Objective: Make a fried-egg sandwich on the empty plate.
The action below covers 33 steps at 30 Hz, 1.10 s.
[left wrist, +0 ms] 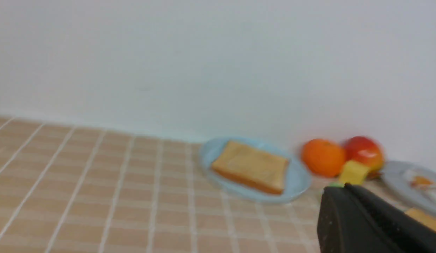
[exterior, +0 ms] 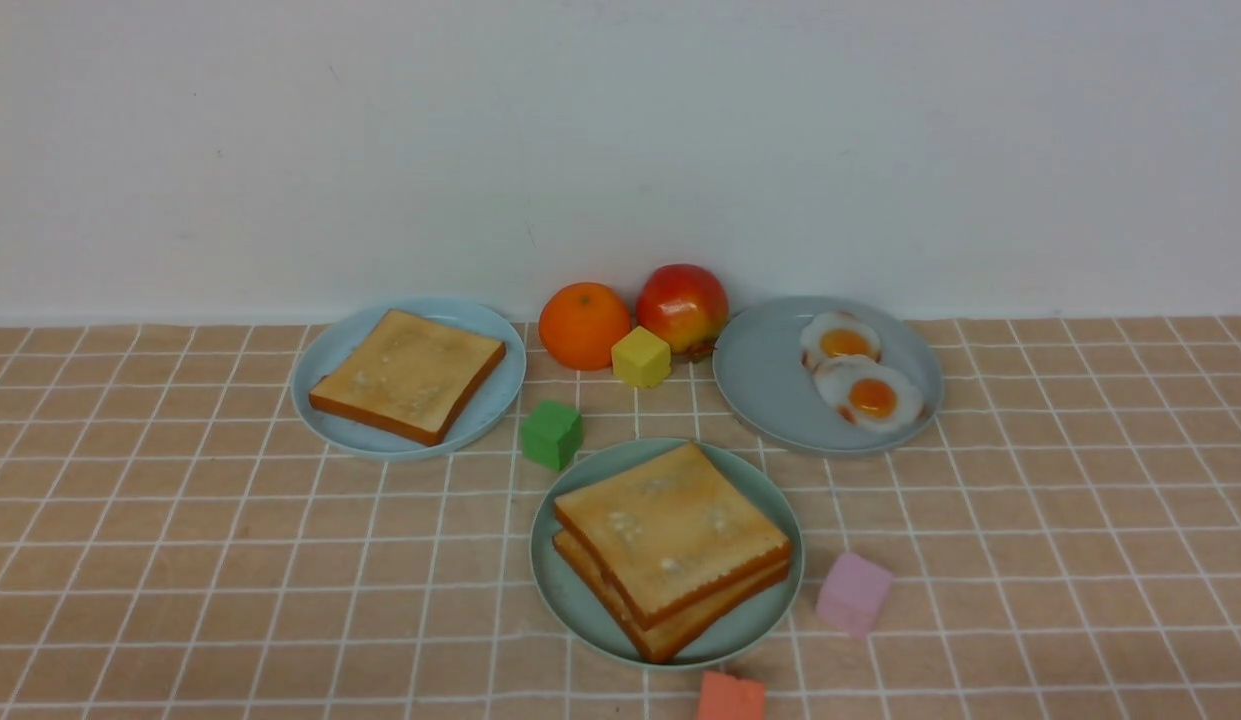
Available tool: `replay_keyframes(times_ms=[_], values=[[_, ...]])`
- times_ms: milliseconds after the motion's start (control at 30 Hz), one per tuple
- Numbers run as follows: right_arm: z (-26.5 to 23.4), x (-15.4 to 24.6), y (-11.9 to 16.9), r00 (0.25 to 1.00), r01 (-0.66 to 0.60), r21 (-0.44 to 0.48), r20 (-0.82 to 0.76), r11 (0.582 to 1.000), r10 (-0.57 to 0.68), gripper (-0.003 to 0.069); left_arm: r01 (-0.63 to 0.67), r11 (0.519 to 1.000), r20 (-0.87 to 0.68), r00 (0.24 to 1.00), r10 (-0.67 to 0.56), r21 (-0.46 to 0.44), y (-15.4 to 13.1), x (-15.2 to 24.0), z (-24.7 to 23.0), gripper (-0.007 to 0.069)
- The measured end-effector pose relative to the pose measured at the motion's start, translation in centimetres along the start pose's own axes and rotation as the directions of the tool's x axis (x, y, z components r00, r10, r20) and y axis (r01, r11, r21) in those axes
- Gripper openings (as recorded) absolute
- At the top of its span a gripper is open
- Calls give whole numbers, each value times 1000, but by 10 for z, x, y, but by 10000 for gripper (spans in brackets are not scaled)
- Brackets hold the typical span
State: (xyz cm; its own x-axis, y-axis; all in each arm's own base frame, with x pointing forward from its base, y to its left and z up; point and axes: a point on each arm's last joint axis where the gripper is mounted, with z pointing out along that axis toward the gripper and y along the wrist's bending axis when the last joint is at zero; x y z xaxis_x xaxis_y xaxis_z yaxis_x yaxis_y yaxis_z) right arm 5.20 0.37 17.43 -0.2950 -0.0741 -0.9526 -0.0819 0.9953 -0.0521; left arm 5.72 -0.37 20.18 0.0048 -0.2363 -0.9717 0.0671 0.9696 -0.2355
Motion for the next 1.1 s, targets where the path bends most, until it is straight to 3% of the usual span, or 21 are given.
replay_keyframes(times_ms=[133, 200, 1100], values=[[0, 0, 0, 1000, 0, 0, 0, 1000, 0, 39, 2, 993, -240, 970, -32, -122, 9, 25, -4, -13], [0, 0, 0, 1000, 0, 0, 1, 1000, 0, 41, 1, 990, -289, 956, -43, -142, 10, 30, -5, -13], [0, 0, 0, 1000, 1, 0, 1, 1000, -1, 77, 8, 990, -290, 956, -50, -144, 10, 30, -5, -13]])
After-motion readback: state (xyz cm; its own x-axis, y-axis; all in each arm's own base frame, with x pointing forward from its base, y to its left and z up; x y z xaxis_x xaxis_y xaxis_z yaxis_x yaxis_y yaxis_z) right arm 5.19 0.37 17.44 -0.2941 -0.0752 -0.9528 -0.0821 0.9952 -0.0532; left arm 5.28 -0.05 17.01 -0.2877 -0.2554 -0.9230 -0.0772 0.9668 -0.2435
